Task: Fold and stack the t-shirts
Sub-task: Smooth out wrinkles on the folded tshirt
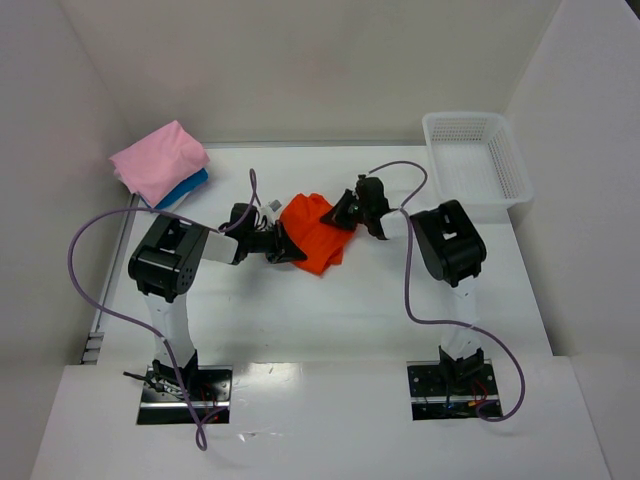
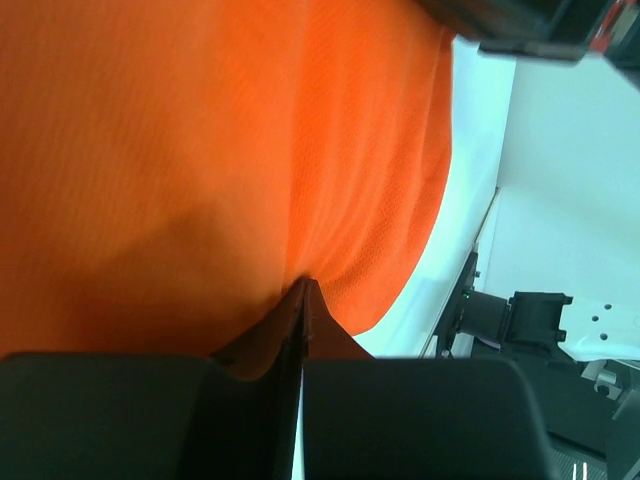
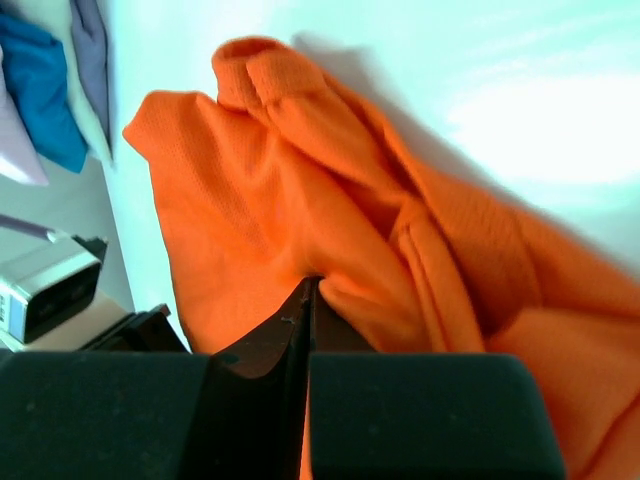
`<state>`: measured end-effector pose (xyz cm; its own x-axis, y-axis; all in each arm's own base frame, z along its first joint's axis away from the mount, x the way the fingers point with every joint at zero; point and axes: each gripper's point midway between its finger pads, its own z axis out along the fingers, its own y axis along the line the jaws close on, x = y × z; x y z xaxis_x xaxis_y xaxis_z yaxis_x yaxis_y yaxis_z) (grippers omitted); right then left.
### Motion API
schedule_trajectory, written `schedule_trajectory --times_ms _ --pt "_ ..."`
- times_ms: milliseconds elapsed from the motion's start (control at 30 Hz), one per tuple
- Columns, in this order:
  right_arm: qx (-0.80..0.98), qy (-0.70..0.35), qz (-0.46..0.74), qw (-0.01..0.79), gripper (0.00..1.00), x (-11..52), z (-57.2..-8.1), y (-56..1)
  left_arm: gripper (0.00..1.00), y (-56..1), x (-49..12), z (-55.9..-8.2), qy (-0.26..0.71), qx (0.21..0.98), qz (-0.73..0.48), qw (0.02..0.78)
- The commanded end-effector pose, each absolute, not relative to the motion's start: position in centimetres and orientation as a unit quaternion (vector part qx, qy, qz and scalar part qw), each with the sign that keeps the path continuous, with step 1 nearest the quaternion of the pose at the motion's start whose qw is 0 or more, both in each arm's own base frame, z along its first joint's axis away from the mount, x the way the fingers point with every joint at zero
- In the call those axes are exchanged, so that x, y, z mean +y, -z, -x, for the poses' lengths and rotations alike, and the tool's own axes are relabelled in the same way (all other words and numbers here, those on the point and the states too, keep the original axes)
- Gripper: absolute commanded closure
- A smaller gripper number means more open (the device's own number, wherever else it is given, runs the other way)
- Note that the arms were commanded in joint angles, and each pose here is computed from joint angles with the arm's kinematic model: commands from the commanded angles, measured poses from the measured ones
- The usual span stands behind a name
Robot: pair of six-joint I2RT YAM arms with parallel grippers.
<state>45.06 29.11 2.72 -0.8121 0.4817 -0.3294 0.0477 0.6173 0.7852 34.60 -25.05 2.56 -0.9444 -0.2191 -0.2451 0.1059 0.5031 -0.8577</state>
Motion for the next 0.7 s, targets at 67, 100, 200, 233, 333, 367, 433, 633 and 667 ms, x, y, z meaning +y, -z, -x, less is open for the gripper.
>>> schedule_trajectory --times_ms 67,100,200,233,333,367,433,633,667 --pt "0.872 -0.336 -0.191 0.302 1.00 24.5 -47.8 -1.1 1.00 1.2 -24.1 -32.5 0.463 0.876 0.051 0.123" --pt "0.870 -0.338 -0.190 0.306 1.00 24.6 -48.1 -1.5 1.00 1.2 -24.1 -32.5 0.463 0.876 0.051 0.123" --pt "0.871 -0.344 -0.181 0.301 1.00 25.0 -48.2 -1.6 1.00 1.2 -24.2 -32.6 0.466 0.875 0.049 0.121" --pt "0.872 -0.343 -0.176 0.303 1.00 24.9 -48.2 -1.6 1.00 1.3 -24.2 -32.6 0.466 0.875 0.045 0.123" --pt "0.871 -0.339 -0.169 0.312 1.00 24.9 -48.6 -1.9 1.00 1.4 -24.1 -32.4 0.464 0.876 0.047 0.119" --pt "0.873 -0.340 -0.168 0.306 1.00 24.9 -48.4 -1.7 1.00 1.2 -24.2 -32.3 0.468 0.875 0.045 0.116" --pt "0.870 -0.349 -0.156 0.311 1.00 25.4 -48.8 -2.6 1.00 1.3 -24.2 -32.3 0.468 0.875 0.041 0.119" --pt "0.842 -0.384 -0.099 0.365 1.00 26.2 -49.4 -11.1 0.95 -4.3 -24.9 -34.5 0.479 0.862 -0.032 0.162" --pt "0.840 -0.383 -0.088 0.375 1.00 26.1 -49.3 -12.8 0.92 -5.1 -24.8 -34.4 0.473 0.864 -0.049 0.165"
